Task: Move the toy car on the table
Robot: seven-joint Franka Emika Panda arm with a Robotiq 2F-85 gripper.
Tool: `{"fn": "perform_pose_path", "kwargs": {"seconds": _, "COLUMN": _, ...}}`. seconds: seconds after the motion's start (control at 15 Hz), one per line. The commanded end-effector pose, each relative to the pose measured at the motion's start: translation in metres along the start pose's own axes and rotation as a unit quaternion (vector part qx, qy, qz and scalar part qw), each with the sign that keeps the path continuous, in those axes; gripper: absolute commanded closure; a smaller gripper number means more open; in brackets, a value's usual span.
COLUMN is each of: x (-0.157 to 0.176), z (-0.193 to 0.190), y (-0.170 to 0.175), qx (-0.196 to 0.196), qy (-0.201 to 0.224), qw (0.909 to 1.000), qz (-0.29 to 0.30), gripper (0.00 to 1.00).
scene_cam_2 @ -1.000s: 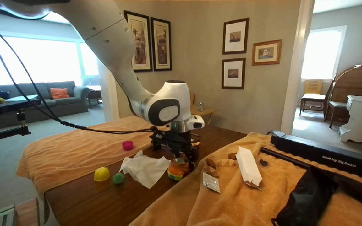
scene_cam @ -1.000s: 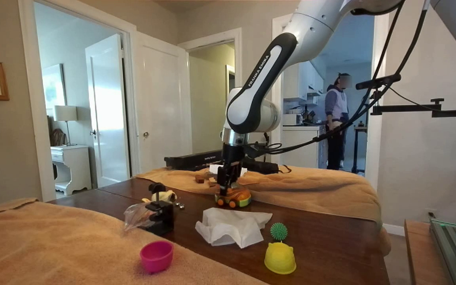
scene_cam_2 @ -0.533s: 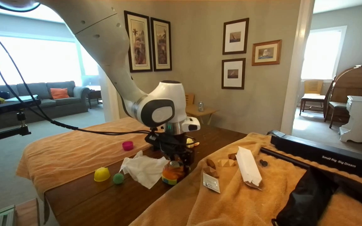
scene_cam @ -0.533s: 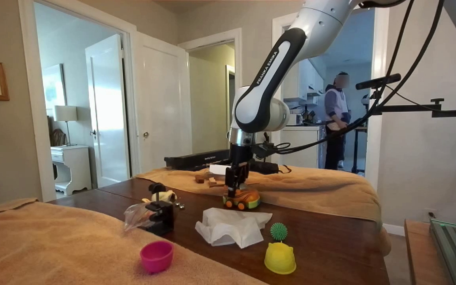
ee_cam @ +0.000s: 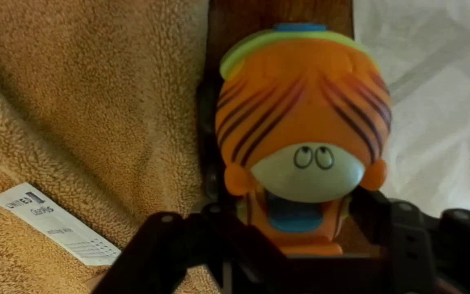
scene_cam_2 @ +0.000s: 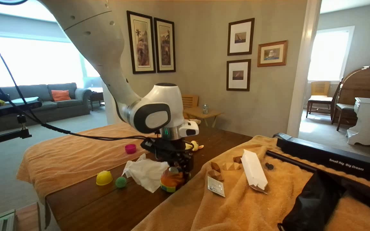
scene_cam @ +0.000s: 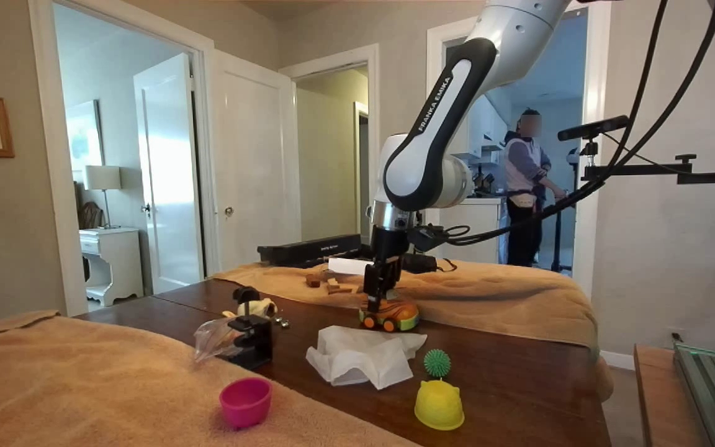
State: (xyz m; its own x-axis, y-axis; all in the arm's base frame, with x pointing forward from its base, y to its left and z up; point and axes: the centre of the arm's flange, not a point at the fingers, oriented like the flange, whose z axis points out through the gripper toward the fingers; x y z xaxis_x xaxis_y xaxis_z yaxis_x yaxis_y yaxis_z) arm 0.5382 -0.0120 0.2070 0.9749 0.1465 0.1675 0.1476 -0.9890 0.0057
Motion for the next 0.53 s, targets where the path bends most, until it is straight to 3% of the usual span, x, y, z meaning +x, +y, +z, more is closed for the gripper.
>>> {"fn": "perform_pose_path", "kwargs": {"seconds": 0.0, "x": -0.035, "z": 0.025, "y": -0.027, "qx": 0.005, "qy": -0.021, "qw": 0.9998, "qz": 0.004, "gripper": 0.55}}
{"fn": "perform_pose_path", "kwargs": {"seconds": 0.47, "x": -0.052, "z": 0.020, "y": -0.035, "qx": 0.009, "qy": -0.024, "qw": 0.9997, "qz": -0.001, "gripper": 0.55}}
